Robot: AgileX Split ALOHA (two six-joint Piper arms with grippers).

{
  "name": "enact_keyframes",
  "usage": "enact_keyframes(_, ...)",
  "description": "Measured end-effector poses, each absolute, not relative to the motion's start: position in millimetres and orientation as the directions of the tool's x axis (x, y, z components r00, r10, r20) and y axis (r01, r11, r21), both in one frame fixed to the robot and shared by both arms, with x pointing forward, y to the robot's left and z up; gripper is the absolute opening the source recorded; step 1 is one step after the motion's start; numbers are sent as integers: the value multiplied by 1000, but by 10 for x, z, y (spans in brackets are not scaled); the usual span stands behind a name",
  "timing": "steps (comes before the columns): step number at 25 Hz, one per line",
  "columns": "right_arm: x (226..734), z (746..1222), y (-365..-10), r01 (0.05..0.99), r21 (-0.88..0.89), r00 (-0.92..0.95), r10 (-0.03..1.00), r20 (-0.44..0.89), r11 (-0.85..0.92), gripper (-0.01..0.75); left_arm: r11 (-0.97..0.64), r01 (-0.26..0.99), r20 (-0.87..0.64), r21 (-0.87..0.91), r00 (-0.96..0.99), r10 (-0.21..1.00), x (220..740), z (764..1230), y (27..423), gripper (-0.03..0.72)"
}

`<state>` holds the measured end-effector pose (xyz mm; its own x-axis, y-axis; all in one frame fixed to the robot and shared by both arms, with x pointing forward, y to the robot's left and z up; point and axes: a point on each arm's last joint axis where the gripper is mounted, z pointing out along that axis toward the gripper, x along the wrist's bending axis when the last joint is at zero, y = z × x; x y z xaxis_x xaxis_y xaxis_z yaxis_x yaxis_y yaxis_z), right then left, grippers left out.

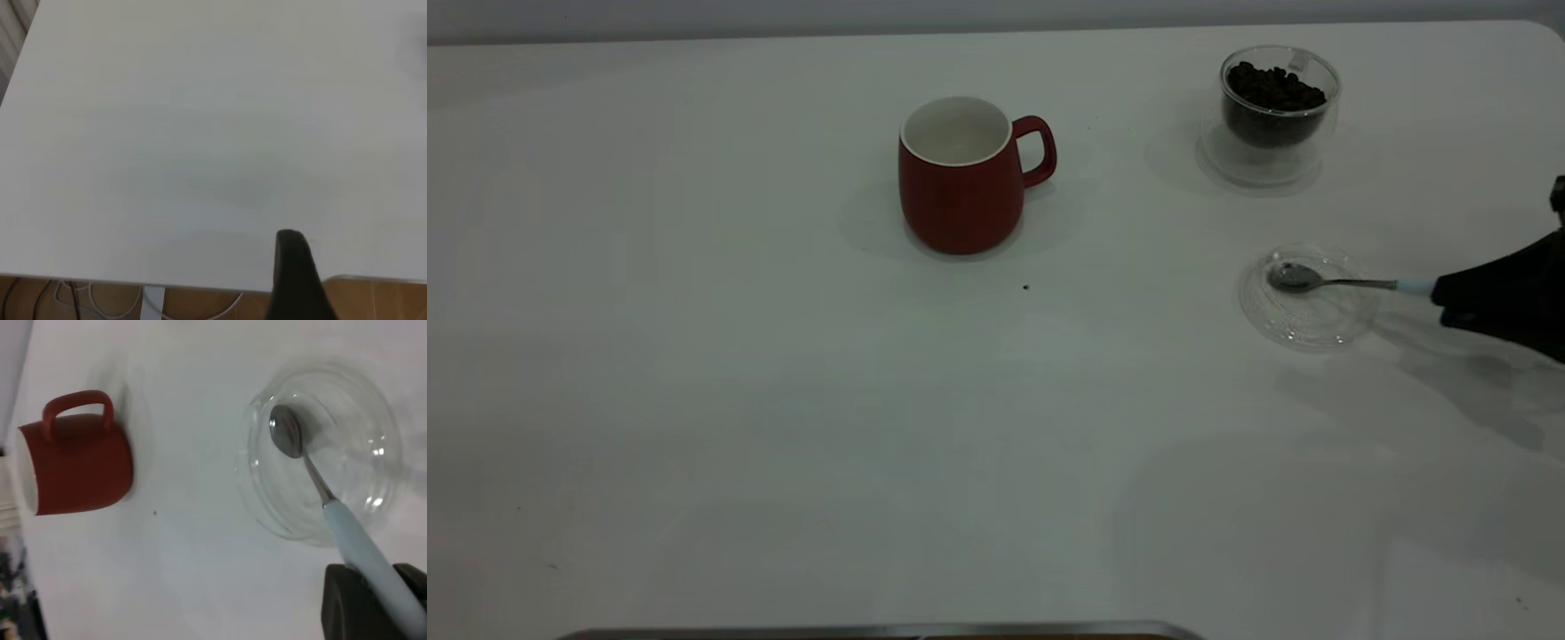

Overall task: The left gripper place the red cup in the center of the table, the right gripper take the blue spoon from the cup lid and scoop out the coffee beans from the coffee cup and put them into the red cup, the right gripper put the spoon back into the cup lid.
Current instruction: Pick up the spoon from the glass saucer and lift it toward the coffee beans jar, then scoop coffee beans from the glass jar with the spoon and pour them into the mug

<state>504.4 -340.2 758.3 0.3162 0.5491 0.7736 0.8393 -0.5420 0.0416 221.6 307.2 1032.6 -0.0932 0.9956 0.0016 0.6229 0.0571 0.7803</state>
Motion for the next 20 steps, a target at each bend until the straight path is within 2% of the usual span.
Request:
enact_keyframes(12,4923,8080,-3396,832,151,270,628,730,-533,113,57,623,2,780,-93,996,2216,10326,3072,532)
enact_keyframes(20,5005,8491,-3374,809,301,114,638,762,-505,113,57,623,2,780,-93,996,2216,10326,3072,532)
